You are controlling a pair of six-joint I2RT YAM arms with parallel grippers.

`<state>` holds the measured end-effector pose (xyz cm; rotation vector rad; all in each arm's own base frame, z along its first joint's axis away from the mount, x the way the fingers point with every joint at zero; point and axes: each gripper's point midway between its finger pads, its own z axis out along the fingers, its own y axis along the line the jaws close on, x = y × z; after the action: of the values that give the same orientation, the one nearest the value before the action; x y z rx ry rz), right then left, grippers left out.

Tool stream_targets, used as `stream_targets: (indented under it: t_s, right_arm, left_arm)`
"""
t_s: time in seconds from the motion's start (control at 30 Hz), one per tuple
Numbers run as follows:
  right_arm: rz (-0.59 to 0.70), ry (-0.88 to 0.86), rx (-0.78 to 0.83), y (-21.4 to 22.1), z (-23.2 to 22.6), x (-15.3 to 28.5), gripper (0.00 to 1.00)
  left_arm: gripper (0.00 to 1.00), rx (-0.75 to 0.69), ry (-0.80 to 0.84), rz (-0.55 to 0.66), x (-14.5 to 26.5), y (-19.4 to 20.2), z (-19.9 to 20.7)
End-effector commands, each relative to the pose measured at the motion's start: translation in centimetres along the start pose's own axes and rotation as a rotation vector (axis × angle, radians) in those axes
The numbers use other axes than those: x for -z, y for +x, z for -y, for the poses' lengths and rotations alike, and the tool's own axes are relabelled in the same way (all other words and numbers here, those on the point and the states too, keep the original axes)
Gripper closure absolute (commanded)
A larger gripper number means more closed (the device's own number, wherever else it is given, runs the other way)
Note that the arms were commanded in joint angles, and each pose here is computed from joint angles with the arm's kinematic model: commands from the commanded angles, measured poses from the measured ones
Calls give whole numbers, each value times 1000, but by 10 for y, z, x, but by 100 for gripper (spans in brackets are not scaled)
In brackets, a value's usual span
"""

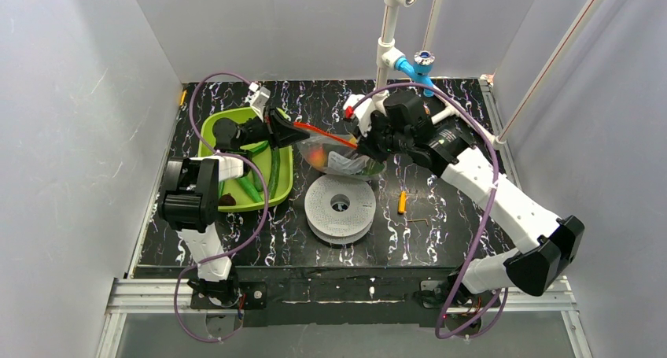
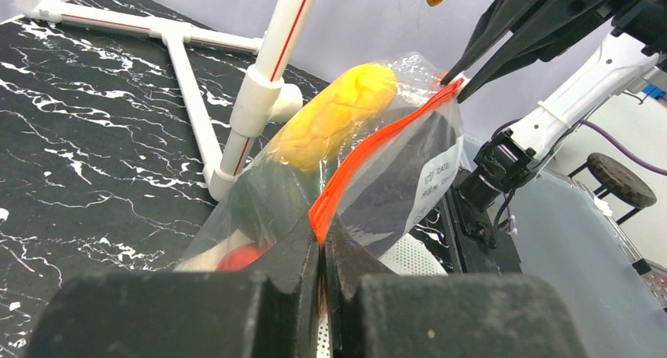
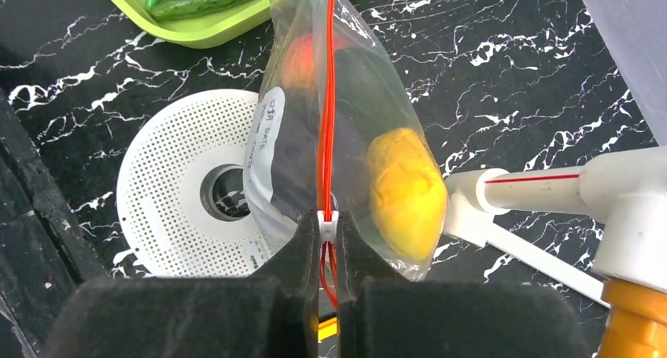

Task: Place the food in the zip-top bag and seal the zipper
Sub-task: Zip the zipper food storage bag at the center of the board, then place the zipper food storage bag at the center of the board.

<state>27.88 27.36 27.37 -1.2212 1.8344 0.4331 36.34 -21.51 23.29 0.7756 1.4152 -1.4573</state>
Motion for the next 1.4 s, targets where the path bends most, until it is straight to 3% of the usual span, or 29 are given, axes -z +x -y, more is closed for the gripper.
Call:
stream_targets:
  t_s: [0.0, 0.5, 0.7, 0.73, 0.87, 1.03, 1.37]
  right_arm:
    - [-10, 28, -43, 0, 4, 25, 99]
    - [-94, 121, -70, 34, 8, 45, 99]
    - [-50, 123, -76, 29, 5, 50, 98]
    - [-38, 109, -79, 25, 4, 48, 95]
    - [-9, 69, -79, 5, -2, 36, 67]
    - [35, 137, 0, -25, 2, 19, 38]
    - [83, 208, 29, -79, 29, -31, 30]
  left_arm:
    - [100, -70, -83, 69, 18, -25, -19]
    - [100, -48, -138, 95, 26, -31, -38]
    - [100, -51, -132, 90, 26, -31, -36]
    - [100, -50, -130, 91, 26, -31, -36]
    - [100, -51, -122, 91, 26, -32, -32]
    - [100, -65, -107, 89, 25, -34, -25]
    - [100, -70, -84, 74, 21, -32, -16]
